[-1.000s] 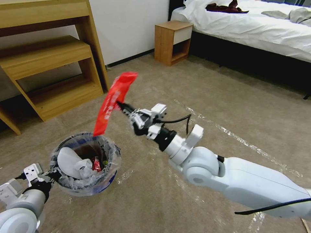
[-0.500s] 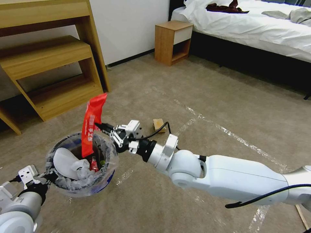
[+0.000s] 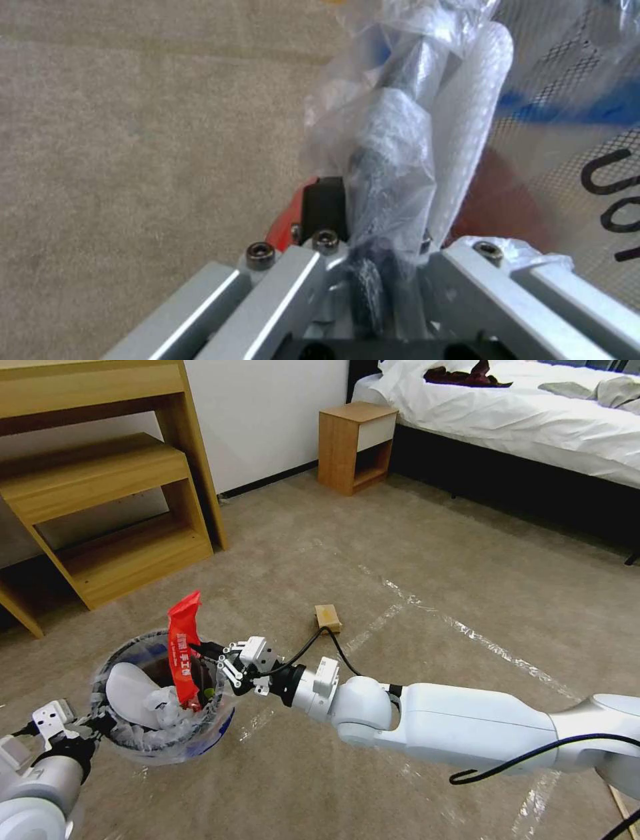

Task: Pick up the trash bin and place the garbage on the floor into it.

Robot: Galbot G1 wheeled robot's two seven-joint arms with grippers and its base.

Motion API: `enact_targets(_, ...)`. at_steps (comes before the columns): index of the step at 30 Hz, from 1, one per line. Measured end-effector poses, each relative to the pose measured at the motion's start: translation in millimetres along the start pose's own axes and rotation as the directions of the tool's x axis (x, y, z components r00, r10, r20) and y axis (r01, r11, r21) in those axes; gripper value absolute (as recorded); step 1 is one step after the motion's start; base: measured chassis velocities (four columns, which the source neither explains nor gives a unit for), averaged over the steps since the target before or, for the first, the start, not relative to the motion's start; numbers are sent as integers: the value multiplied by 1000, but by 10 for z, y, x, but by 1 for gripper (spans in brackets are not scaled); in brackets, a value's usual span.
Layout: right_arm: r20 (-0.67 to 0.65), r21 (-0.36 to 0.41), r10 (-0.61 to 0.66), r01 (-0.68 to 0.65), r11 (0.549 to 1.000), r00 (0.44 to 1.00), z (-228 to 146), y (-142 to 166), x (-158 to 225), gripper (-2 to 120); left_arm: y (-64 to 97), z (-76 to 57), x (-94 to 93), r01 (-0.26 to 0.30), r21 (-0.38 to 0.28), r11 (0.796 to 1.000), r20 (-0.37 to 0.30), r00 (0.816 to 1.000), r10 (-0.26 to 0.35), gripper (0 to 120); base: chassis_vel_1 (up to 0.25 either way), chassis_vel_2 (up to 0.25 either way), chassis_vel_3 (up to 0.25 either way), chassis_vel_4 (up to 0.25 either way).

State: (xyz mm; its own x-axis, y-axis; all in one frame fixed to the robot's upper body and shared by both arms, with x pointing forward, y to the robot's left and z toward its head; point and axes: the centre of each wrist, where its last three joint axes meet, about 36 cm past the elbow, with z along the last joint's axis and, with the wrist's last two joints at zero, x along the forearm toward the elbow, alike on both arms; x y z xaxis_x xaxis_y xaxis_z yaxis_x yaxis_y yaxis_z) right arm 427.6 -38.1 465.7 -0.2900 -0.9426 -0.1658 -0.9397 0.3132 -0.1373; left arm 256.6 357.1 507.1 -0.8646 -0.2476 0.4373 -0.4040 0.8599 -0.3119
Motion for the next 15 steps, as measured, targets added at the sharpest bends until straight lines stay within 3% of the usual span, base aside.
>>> enact_targets(15,12,34,-65,65,997,998,334,163,-403,0,16,-4,-42,2,18,1000,6,1000,-2,0,0,0,0,0)
